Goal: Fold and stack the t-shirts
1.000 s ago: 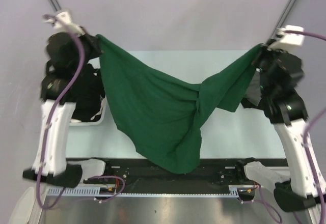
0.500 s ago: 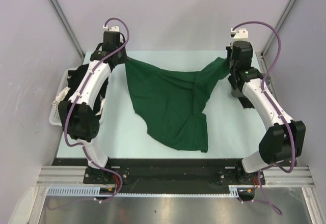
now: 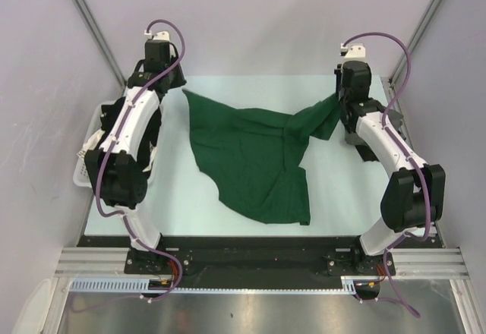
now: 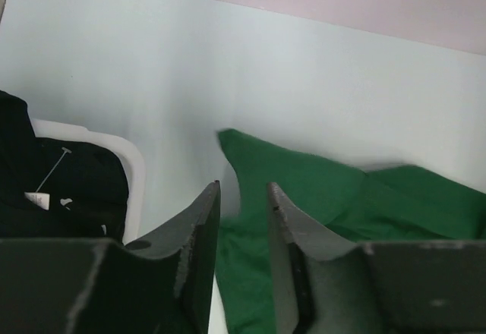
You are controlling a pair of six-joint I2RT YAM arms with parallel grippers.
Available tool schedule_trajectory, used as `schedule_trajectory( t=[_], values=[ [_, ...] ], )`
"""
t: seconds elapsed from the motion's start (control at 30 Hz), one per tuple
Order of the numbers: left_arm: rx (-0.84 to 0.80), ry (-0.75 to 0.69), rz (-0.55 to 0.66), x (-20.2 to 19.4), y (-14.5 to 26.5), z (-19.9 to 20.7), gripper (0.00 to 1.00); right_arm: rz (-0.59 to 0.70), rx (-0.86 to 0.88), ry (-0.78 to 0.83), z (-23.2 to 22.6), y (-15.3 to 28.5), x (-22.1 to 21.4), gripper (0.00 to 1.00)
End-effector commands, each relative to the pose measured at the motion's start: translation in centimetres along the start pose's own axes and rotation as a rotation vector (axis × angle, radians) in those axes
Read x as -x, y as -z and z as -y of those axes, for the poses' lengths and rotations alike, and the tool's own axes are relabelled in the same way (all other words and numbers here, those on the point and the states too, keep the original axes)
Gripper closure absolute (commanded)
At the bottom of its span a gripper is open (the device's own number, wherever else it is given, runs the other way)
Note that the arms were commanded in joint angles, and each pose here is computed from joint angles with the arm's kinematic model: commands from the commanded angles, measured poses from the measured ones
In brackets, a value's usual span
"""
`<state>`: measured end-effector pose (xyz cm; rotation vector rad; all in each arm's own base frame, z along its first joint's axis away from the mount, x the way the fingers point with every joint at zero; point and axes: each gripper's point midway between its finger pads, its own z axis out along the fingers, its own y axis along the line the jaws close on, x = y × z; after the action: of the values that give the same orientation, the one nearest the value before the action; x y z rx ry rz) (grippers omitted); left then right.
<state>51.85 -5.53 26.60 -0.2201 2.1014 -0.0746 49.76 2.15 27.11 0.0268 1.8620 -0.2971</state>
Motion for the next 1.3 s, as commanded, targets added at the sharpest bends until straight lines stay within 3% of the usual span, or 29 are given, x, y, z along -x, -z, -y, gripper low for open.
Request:
schedule_trajectory(
  t=[0.0,0.13,0.3,0.6,0.77,1.1,1.27],
  values=[
    [-0.015,-0.002,0.055,2.0,0.3,0.4,0.62,0.043,-0.047,-0.036,1.3,0.7,2.1,0.65],
    [-0.017,0.030,0.053,2.3,0.9,0.6,0.60,0.067,-0.069,-0.039,2.2,1.7,3.1,0.59],
    [-0.150,0.026,0.038,1.4,4.3,4.8,0.60,0.108,-0.048,-0.068,2.5,3.4,4.8,0.55],
    [-0.337,-0.055,-0.124,-9.4,9.9,13.0,0.61,0.034,0.016,-0.114,0.7,3.9,3.0,0.54],
    [-0.406,-0.049,-0.174,-12.5,12.4,15.6,0.61,-0.010,0.058,-0.136,0.2,5.3,2.3,0.54],
    [-0.671,-0.294,-0.423,-24.6,19.0,26.1,0.62,-0.064,0.036,-0.144,0.8,6.0,1.0,0.53],
    [-0.701,-0.427,-0.511,-28.7,20.6,27.5,0.62,-0.035,0.025,-0.160,1.6,6.7,2.0,0.53]
  ],
)
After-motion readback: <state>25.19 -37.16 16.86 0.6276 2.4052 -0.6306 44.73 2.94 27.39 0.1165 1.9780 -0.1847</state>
